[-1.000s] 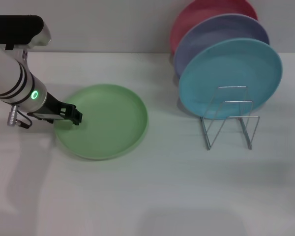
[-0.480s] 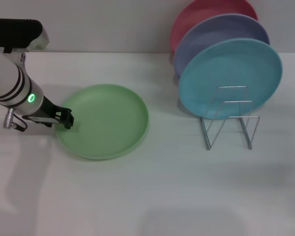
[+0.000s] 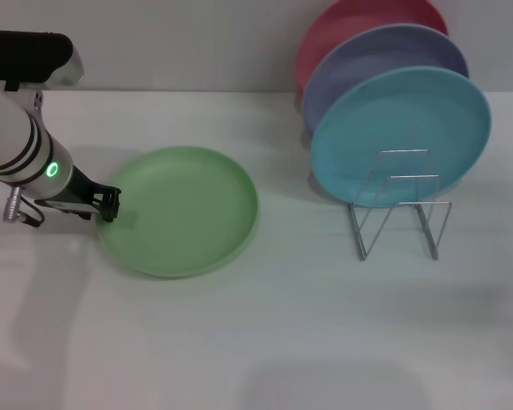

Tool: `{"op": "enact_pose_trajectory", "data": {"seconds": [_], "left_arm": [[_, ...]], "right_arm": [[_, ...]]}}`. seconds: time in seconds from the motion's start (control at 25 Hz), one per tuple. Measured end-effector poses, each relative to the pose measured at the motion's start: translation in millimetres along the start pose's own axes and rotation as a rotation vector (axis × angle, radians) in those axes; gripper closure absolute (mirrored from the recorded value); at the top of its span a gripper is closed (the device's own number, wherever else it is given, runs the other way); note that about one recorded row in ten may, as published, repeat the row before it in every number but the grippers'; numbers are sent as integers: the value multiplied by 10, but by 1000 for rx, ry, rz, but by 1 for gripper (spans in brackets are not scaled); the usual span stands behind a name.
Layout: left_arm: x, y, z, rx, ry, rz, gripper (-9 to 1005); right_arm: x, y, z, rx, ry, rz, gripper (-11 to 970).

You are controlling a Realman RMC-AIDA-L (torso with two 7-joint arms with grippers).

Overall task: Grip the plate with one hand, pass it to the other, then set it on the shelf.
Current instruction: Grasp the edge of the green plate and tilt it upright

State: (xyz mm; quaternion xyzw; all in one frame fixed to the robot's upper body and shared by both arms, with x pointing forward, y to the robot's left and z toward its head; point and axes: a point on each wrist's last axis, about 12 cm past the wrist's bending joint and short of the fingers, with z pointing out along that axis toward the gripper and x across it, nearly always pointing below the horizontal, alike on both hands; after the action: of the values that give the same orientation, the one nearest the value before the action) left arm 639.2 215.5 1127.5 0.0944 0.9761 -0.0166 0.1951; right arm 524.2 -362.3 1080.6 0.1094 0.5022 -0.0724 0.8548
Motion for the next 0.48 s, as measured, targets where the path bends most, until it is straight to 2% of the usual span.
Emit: {"op": "enact_pose_trajectory", "data": {"seconds": [0.16, 0.36, 0.48], "left_arm": [[-1, 3, -1, 1, -1, -3, 594], [-4, 6, 0, 1, -4, -5, 710], [-3, 7, 1, 1, -3, -5, 710]], "right_arm": [[0, 1, 1, 0, 0, 0, 442], [0, 4, 5, -1, -1, 0, 442], [0, 5, 5, -1, -1, 0, 442]]}}
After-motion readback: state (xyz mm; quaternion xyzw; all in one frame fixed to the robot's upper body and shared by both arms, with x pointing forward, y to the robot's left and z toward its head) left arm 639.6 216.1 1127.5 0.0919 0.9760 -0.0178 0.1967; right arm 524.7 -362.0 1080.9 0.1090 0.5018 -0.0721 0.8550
